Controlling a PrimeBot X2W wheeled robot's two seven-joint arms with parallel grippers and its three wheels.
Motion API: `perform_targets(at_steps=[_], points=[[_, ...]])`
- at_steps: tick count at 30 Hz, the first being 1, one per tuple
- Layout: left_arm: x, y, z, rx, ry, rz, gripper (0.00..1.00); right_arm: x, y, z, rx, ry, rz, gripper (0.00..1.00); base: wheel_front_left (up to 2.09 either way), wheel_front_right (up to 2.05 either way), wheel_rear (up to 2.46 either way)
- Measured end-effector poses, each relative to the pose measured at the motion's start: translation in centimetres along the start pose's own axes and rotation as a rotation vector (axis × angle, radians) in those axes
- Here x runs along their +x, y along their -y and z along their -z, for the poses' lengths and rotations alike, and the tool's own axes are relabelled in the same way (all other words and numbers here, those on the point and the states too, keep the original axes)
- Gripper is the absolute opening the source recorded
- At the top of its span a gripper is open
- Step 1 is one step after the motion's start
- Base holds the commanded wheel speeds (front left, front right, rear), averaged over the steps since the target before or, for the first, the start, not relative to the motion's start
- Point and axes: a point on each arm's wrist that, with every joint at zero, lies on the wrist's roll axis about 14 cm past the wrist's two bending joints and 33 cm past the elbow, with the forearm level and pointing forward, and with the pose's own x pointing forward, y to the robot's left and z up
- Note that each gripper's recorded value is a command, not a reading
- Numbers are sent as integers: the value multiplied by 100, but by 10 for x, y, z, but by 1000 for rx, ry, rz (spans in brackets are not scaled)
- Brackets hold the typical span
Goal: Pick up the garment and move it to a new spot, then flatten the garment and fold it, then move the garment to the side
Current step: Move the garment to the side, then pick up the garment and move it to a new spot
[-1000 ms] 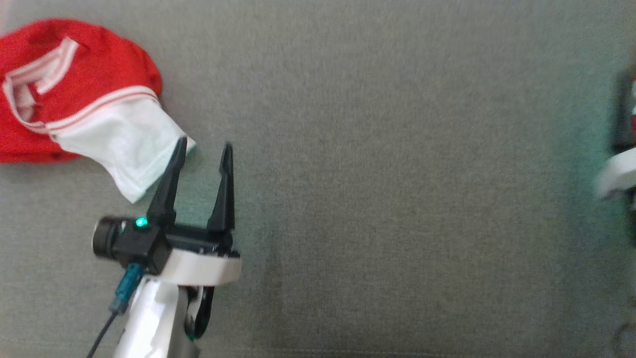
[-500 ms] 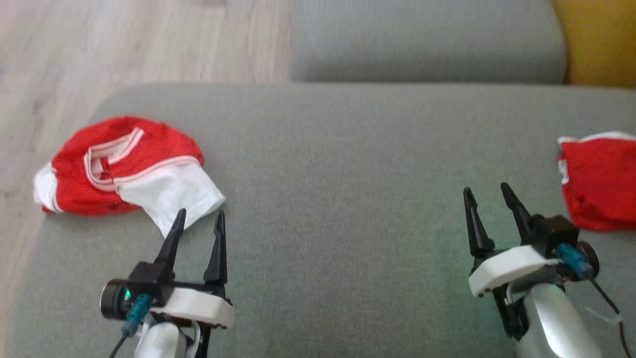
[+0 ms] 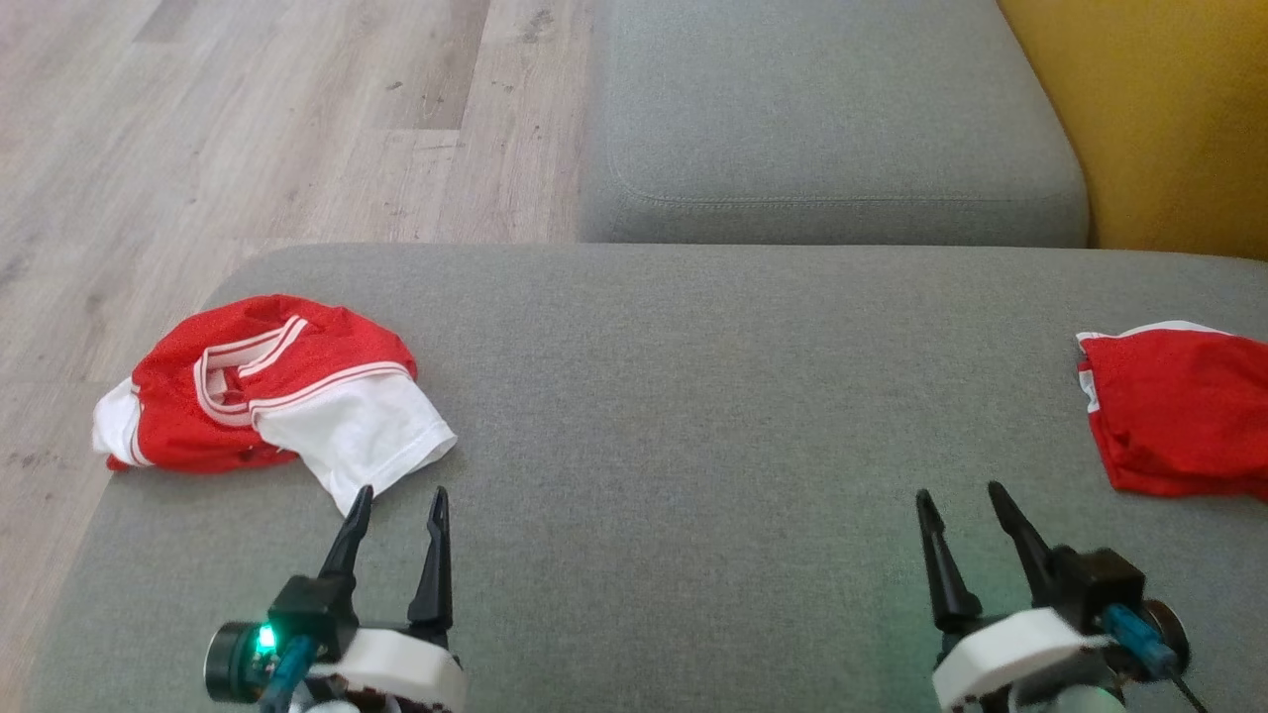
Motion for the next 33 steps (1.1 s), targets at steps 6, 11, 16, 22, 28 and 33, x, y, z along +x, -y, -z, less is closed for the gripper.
perform_targets(at_steps=[6, 11, 16, 22, 28, 33], points=[[-3, 0, 4, 4, -9, -2, 100, -11, 10, 12, 34, -27, 39, 100, 0, 0, 0], [-7, -2, 2, 16, -1, -13, 100, -12, 10, 19, 73, -47, 49, 100, 0, 0, 0], [-24, -19, 9, 3, -12, -80, 100, -3, -4, 20, 57, -58, -2, 100, 0, 0, 0], [-61, -65, 4, -5, 21, -255, 100, 20, -45, 20, 18, -77, -142, 100, 0, 0, 0], [-119, -121, 17, -40, 2, -500, 100, 41, -90, 18, 1, -83, -283, 100, 0, 0, 0], [-146, -155, 7, -27, 21, -651, 100, 63, -113, 18, -1, -84, -352, 100, 0, 0, 0]])
